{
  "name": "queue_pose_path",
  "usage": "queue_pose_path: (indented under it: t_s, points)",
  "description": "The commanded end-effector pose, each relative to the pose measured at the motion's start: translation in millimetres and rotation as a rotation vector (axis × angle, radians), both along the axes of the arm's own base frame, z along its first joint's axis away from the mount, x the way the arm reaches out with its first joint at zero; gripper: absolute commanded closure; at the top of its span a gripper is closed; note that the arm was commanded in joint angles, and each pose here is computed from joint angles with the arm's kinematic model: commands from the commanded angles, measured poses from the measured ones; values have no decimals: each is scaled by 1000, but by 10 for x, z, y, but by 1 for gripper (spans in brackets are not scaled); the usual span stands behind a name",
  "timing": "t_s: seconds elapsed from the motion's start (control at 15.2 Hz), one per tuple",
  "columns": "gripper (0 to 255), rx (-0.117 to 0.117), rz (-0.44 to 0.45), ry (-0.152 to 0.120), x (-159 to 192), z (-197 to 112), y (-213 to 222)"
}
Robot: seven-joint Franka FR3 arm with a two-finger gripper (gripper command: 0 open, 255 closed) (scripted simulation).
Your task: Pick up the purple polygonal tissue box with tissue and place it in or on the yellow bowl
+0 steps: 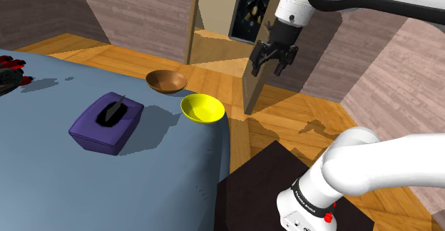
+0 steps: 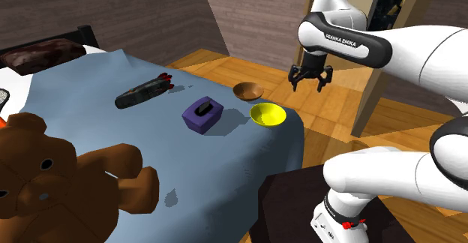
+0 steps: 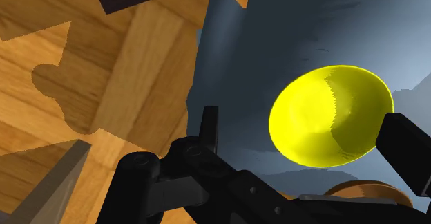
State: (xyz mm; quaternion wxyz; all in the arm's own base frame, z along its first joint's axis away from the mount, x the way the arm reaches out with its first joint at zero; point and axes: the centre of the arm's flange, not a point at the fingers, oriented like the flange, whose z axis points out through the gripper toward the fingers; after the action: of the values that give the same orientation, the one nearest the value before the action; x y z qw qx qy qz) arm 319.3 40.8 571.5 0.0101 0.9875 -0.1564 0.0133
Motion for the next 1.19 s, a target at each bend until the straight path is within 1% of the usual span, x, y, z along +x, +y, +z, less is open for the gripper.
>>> queue_pose_path:
  t_s: [0.0, 0.53, 1.12]
  points:
    - [0, 17, -33, -8, 30, -99, 220]
    - [0, 79, -152, -40, 210, -465, 1096]
    - [0, 148, -286, -76, 550, -804, 2073]
